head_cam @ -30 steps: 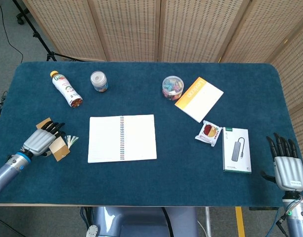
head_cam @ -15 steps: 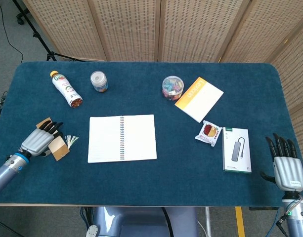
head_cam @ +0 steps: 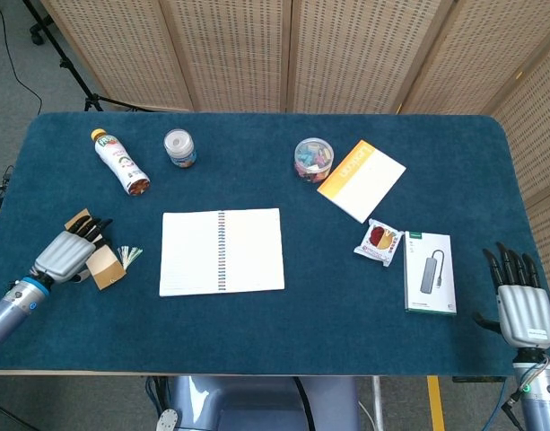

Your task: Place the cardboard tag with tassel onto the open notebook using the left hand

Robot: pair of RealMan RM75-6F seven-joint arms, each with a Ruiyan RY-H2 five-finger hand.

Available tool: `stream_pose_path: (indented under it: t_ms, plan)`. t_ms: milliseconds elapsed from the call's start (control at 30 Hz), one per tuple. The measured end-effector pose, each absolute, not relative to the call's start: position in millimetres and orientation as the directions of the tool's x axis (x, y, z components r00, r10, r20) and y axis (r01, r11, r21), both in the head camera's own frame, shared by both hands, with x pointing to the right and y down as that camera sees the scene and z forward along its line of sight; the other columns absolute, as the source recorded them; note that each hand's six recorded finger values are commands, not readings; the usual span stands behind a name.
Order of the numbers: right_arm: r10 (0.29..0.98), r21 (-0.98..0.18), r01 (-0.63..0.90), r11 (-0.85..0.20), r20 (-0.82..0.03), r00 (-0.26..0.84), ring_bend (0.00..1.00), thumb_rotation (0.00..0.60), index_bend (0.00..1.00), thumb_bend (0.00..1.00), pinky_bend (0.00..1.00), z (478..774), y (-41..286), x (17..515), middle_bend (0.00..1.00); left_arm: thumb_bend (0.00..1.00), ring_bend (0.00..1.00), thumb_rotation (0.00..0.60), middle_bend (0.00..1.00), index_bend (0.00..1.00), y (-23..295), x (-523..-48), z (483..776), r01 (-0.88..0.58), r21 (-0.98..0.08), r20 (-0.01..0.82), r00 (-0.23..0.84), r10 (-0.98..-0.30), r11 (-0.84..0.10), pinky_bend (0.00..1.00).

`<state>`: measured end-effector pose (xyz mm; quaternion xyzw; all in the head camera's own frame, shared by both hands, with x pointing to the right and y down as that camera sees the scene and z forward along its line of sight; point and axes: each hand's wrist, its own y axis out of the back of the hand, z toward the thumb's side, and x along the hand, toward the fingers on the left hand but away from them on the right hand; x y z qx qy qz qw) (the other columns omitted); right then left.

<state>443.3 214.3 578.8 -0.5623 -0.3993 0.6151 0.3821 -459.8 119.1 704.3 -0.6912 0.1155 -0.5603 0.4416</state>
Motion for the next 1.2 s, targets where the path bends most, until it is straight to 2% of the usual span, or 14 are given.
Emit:
stream_pose_path:
  t_ms: [200,367,633,767,1067,1200]
  plan:
    - [0.918,-0.921,-0.008,-0.39,-0.388,-0.084,0.0,0.6,0.03,0.0,0.0,577,214,445,0.0,0.36,0.0,0.6,0.0,0.58,97,-441,677,0.306,-0.817,0.576,0.413,-0.705,-0.489,0.0]
    - [0.919,-0.923,-0.001,-0.386,-0.384,-0.088,0.0,0.6,0.03,0.0,0.0,575,213,447,0.0,0.36,0.0,0.6,0.0,0.58,88,-403,649,0.267,-0.863,0.504,0.494,-0.708,-0.429,0.0]
    - [0.92,-0.925,0.014,-0.38,-0.38,-0.095,0.0,0.6,0.03,0.0,0.0,571,211,450,0.0,0.36,0.0,0.6,0.0,0.58,92,-324,594,0.226,-0.916,0.396,0.635,-0.663,-0.33,0.0]
    - [0.92,-0.925,0.019,-0.381,-0.381,-0.097,0.0,0.6,0.03,0.0,0.0,571,211,451,0.0,0.36,0.0,0.6,0.0,0.58,100,-285,573,0.248,-0.932,0.361,0.705,-0.611,-0.265,0.0]
    - [0.914,-0.921,0.017,-0.389,-0.388,-0.115,0.0,0.6,0.03,0.0,0.0,574,209,455,0.0,0.36,0.0,0.6,0.0,0.58,124,-215,597,0.281,-0.919,0.383,0.797,-0.466,-0.276,0.0]
    - [0.909,-0.918,0.015,-0.396,-0.395,-0.133,0.0,0.6,0.03,0.0,0.0,576,208,460,0.0,0.36,0.0,0.6,0.0,0.58,132,-194,605,0.291,-0.915,0.389,0.818,-0.424,-0.28,0.0]
